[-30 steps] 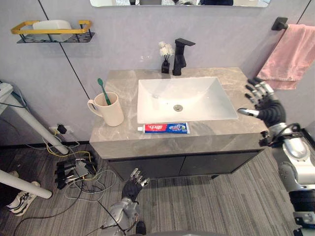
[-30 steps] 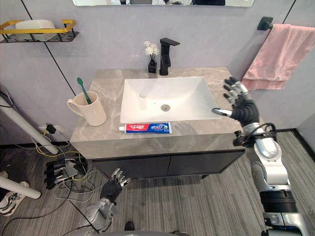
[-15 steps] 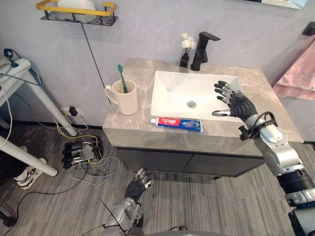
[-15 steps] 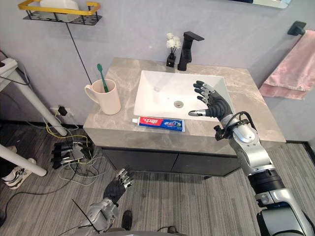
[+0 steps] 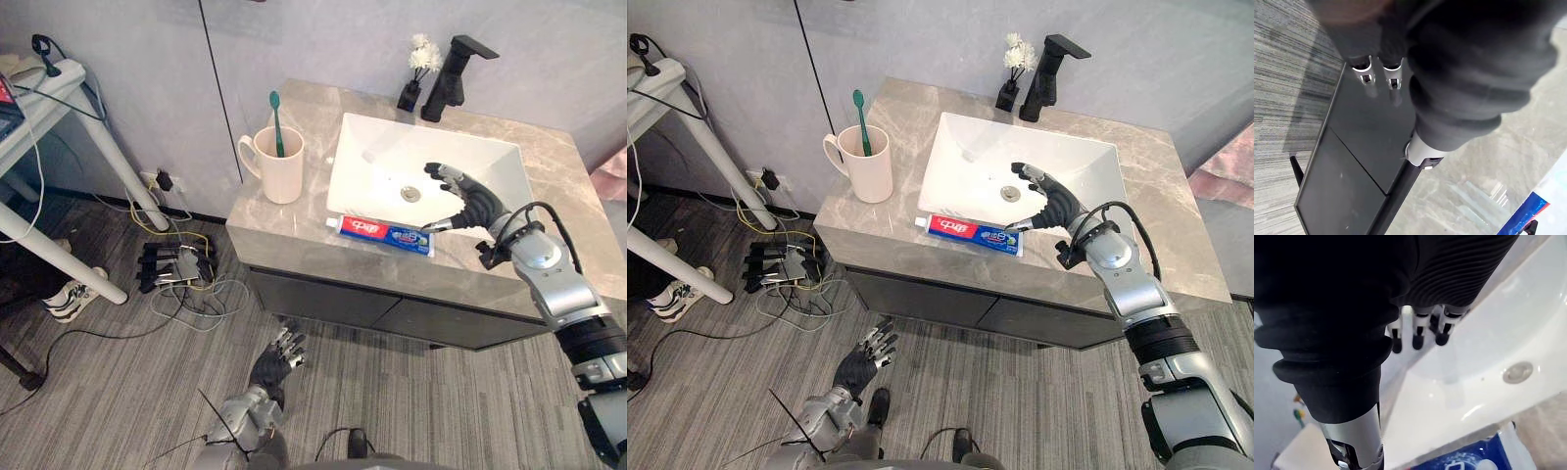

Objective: Organize washtable

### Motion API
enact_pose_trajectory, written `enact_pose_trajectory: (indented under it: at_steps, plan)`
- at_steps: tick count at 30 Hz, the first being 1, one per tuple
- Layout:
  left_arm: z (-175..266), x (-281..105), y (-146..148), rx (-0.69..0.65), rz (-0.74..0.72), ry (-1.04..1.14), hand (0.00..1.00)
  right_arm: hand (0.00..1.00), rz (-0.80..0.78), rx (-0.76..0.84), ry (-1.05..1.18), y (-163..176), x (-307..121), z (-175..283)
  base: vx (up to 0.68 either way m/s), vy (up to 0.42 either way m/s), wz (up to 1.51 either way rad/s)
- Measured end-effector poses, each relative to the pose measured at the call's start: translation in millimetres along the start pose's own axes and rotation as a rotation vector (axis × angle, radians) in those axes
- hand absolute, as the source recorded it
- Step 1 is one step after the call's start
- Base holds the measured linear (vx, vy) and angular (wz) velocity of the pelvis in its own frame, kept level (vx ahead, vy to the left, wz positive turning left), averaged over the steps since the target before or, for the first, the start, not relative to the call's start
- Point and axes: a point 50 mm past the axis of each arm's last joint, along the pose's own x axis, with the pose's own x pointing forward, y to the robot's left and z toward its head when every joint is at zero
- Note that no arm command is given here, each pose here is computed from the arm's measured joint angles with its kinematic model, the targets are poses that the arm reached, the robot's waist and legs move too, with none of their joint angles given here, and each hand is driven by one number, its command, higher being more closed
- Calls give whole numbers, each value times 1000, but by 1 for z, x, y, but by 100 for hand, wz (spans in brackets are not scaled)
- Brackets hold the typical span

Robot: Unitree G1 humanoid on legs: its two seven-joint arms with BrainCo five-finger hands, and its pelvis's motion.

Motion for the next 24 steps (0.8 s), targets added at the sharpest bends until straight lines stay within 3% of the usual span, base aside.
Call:
enact_pose_trajectory:
  at_steps: [19, 20, 24]
  plan:
    - [11, 4, -5, 10, -22, -44, 0, 0, -16, 29, -16, 9, 4, 2, -3, -1, 1]
    - [11, 4, -5, 11, -23, -45, 0, 100, -16, 29, -17, 9, 4, 2, 0, 0, 0]
    - [12, 4, -4, 12, -22, -45, 0, 100, -10, 26, -23, 10, 5, 3, 0, 0, 0]
